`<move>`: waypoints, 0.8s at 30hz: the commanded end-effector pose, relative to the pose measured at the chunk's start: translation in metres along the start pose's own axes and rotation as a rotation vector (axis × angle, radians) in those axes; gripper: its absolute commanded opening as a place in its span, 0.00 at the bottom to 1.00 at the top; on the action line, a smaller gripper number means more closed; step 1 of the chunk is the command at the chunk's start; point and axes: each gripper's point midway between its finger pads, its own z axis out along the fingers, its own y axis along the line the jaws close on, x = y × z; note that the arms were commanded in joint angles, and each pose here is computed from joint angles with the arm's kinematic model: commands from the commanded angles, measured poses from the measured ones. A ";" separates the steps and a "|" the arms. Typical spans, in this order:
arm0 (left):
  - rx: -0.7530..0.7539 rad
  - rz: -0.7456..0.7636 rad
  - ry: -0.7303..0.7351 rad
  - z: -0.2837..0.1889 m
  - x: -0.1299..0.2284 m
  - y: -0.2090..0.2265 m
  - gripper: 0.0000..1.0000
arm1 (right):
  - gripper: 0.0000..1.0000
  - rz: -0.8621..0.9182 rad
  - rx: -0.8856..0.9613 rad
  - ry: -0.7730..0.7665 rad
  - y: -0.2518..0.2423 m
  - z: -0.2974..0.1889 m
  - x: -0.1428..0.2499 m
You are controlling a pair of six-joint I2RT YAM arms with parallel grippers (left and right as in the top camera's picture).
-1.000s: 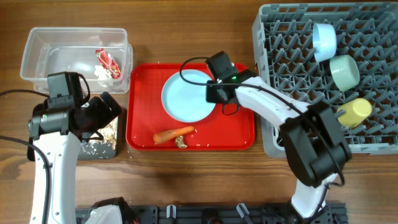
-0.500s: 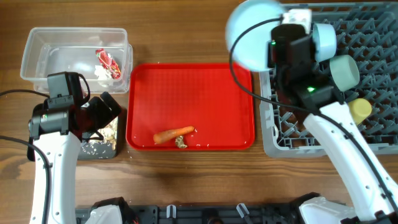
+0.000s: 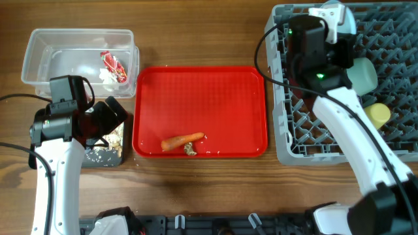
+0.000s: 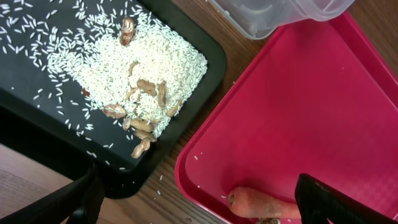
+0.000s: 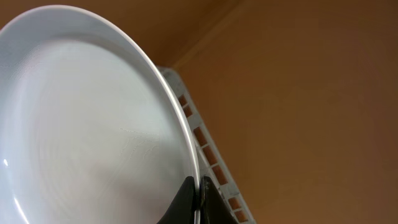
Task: Sort waste into correct bins and load items into the dishwasher rack
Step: 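Carry the light blue plate right and stand it in the rack, then reach the left gripper to the carrot on the red tray and grasp it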
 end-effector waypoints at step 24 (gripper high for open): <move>0.009 -0.015 -0.002 -0.003 0.000 0.000 1.00 | 0.59 -0.135 -0.446 0.041 0.111 -0.035 0.032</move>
